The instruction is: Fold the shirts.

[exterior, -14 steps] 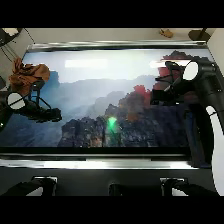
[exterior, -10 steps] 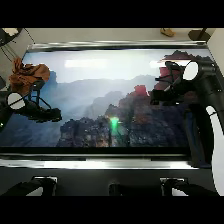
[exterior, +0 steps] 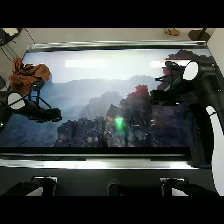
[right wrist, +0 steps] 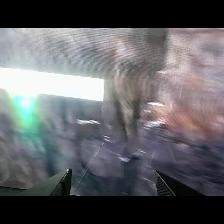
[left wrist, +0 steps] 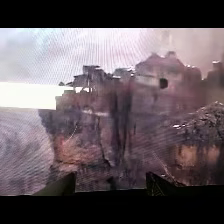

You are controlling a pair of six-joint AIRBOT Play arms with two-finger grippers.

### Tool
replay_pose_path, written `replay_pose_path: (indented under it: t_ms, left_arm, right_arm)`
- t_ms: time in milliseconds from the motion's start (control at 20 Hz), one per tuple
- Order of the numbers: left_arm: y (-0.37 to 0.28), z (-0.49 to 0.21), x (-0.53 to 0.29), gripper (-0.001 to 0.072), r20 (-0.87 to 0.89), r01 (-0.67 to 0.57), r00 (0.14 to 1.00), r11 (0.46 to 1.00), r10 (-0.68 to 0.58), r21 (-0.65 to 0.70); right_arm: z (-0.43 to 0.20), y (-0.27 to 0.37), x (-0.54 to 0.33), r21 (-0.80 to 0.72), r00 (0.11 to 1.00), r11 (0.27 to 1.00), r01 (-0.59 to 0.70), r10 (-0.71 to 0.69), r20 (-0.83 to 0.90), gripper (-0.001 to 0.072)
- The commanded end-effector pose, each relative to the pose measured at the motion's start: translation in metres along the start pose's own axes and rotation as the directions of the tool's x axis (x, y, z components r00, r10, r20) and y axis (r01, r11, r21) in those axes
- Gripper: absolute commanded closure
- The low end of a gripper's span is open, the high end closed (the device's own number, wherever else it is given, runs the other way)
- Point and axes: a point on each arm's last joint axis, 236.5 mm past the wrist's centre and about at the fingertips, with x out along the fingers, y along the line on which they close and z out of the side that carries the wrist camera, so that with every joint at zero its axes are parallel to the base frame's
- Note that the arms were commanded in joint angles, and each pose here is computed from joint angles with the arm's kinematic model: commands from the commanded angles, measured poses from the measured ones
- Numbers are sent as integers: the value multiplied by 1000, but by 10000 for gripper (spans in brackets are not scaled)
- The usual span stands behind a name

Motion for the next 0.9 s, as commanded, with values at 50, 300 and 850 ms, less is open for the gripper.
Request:
replay_pose_path:
  t_ms: [50, 300, 850]
  left_arm:
    - [-3, 13, 1, 196, 50, 11, 999, 1000, -11, -5]
    - [-9, 73, 5, 194, 277, 42, 960, 999, -40, -3]
    - [120, 308, -12, 83, 630, 111, 771, 952, 98, -284]
  right_arm:
    - [4, 1, 0, 13, 1000, 1000, -6, 6, 18, 81]
    - [21, 3, -1, 12, 996, 1000, -12, 11, 87, 81]
    - [58, 6, -5, 12, 971, 1000, -29, 25, 239, 82]
